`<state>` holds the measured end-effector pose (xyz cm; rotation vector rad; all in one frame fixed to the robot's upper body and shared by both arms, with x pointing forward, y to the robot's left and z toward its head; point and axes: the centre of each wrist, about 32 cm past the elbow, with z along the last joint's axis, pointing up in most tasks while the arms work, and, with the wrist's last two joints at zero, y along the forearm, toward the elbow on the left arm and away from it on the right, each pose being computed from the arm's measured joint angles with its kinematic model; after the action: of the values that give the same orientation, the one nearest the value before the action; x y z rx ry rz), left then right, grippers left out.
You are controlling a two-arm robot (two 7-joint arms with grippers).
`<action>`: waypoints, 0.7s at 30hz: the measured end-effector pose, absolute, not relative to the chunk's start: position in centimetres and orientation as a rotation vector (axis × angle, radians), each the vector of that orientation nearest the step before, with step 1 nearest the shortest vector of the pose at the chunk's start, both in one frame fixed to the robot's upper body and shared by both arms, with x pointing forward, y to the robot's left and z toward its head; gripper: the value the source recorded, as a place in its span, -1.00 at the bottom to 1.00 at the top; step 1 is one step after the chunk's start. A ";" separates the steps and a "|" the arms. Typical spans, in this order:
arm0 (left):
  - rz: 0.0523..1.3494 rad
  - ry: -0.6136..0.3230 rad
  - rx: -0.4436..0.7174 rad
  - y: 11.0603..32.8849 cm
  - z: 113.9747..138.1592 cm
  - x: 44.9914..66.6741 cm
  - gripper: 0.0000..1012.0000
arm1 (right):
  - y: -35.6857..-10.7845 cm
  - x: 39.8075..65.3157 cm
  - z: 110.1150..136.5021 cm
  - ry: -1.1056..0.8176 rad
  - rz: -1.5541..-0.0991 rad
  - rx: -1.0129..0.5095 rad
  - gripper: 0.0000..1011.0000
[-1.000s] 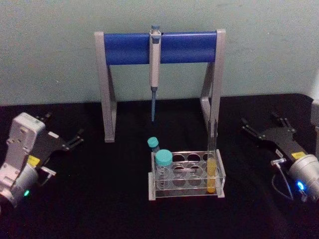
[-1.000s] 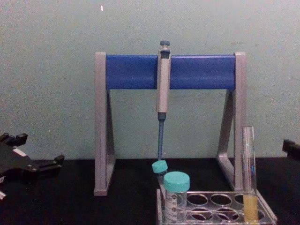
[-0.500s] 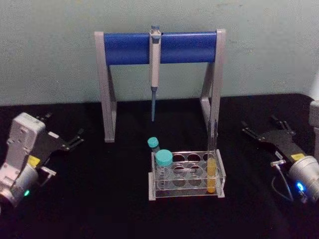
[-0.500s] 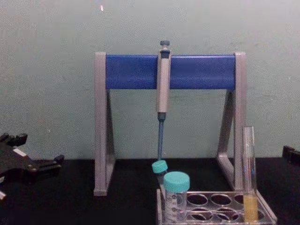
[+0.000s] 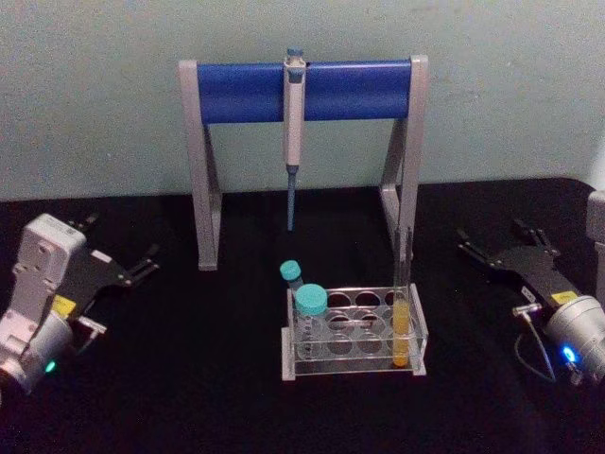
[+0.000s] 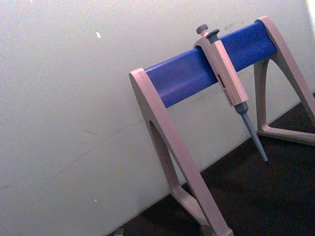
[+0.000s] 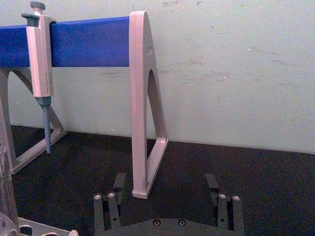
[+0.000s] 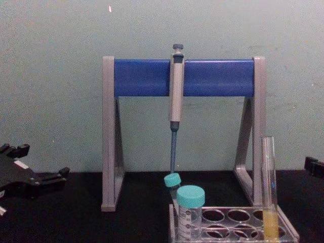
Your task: Pick up the test tube from the test tube rack, shake it, then place it back into the test tube rack.
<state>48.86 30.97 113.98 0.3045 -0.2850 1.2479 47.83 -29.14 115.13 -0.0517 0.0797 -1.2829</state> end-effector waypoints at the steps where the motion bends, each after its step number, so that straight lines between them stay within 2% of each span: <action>1: 1.248 -0.285 0.304 31.0 114.0 48.9 0.98 | -29.1 47.8 115.1 0.079 -1.283 -0.052 0.98; 21: 1.248 -0.285 0.304 31.0 114.0 48.9 0.98 | -29.1 47.8 115.2 0.078 -1.283 -0.050 0.98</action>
<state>48.86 30.97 113.98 0.3045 -0.2851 1.2480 47.83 -29.14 115.16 -0.0504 0.0777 -1.2825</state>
